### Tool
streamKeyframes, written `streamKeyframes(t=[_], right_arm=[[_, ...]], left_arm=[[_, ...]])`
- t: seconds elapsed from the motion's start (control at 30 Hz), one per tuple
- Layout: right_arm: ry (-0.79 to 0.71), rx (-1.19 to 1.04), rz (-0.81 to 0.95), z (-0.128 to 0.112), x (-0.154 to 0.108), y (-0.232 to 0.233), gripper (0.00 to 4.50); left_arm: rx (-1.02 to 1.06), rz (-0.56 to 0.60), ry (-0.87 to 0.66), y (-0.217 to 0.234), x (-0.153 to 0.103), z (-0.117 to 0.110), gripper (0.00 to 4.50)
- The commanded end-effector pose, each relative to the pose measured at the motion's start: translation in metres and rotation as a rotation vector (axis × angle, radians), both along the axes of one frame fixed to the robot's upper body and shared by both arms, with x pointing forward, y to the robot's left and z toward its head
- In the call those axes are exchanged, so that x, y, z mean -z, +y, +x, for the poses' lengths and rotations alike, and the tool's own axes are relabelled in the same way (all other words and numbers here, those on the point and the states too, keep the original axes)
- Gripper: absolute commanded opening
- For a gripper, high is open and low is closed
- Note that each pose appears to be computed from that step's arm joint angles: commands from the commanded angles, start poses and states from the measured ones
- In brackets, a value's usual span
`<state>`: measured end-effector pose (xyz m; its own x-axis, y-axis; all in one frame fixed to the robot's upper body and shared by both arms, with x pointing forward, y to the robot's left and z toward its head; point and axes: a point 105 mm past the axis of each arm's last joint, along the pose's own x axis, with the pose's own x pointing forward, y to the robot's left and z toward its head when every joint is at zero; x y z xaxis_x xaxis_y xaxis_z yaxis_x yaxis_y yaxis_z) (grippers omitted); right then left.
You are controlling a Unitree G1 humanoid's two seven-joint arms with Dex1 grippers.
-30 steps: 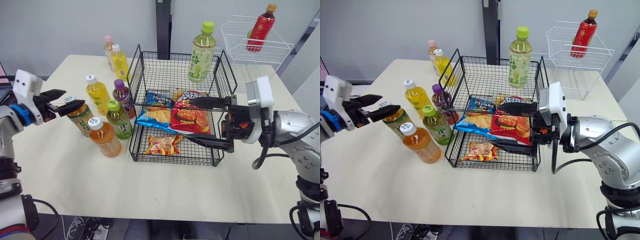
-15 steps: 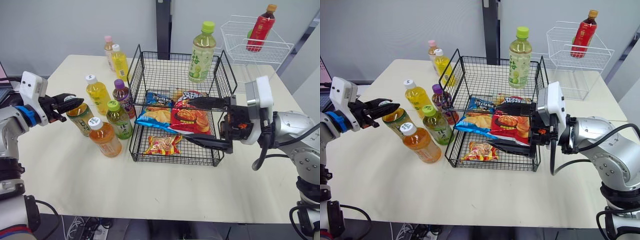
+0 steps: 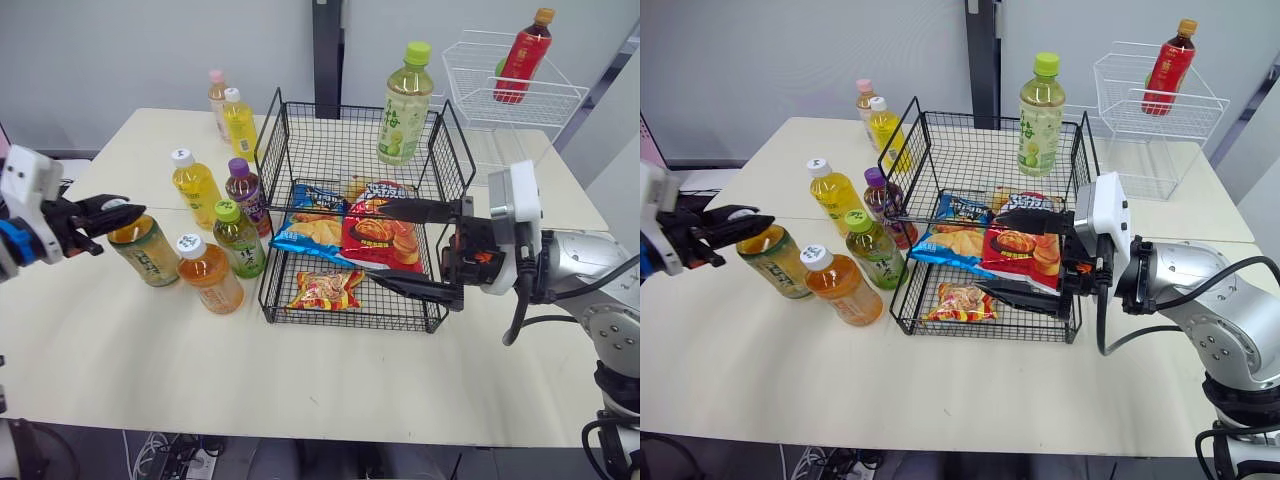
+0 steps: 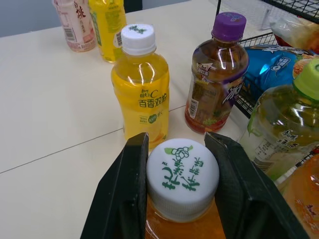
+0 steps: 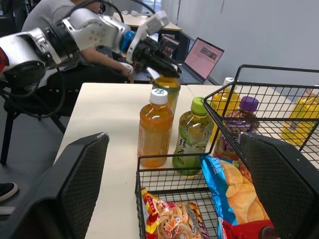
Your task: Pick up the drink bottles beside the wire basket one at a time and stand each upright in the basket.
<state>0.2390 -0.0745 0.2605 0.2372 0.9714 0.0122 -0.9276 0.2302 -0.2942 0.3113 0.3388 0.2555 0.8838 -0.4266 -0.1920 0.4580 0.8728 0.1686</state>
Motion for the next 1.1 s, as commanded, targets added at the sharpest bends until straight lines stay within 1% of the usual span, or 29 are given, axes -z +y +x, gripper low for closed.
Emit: streamKeyframes(t=[0.03, 0.1, 0.2, 0.3, 0.47, 0.57, 0.73, 0.8, 0.9, 1.0, 1.1], right_arm=[[-0.088, 0.049, 0.018, -0.004, -0.01, -0.006, 4.5], [-0.12, 0.088, 0.032, -0.003, -0.012, -0.01, 4.5], [-0.172, 0.18, 0.066, -0.005, -0.017, -0.023, 4.5], [-0.167, 0.257, 0.097, -0.009, -0.02, -0.038, 4.5], [-0.155, 0.388, 0.122, -0.015, -0.023, -0.057, 4.5], [-0.144, 0.428, 0.129, -0.019, -0.018, -0.058, 4.5], [-0.129, 0.462, 0.155, -0.025, -0.012, -0.052, 4.5], [-0.128, 0.475, 0.161, -0.026, -0.011, -0.052, 4.5], [-0.145, 0.511, 0.183, -0.024, -0.015, -0.053, 4.5], [-0.163, 0.553, 0.192, -0.022, -0.016, -0.056, 4.5], [-0.146, 0.586, 0.194, -0.019, -0.013, -0.057, 4.5]], left_arm=[[0.06, 0.059, -0.159, -0.009, -0.067, -0.016, 1.37], [0.081, 0.058, -0.171, -0.013, -0.08, -0.017, 1.37], [0.134, 0.05, -0.197, -0.025, -0.101, -0.011, 1.37], [0.203, 0.044, -0.224, -0.04, -0.119, -0.002, 1.37], [0.338, 0.008, -0.288, -0.072, -0.156, 0.013, 1.37], [0.432, 0.027, -0.31, -0.096, -0.176, 0.02, 1.37], [0.539, 0.089, -0.359, -0.128, -0.206, 0.023, 1.37], [0.549, 0.122, -0.373, -0.135, -0.213, 0.025, 1.37], [0.579, 0.13, -0.387, -0.149, -0.219, 0.029, 1.37], [0.66, 0.097, -0.376, -0.175, -0.218, 0.035, 1.37], [0.717, 0.055, -0.365, -0.198, -0.213, 0.043, 1.37]])
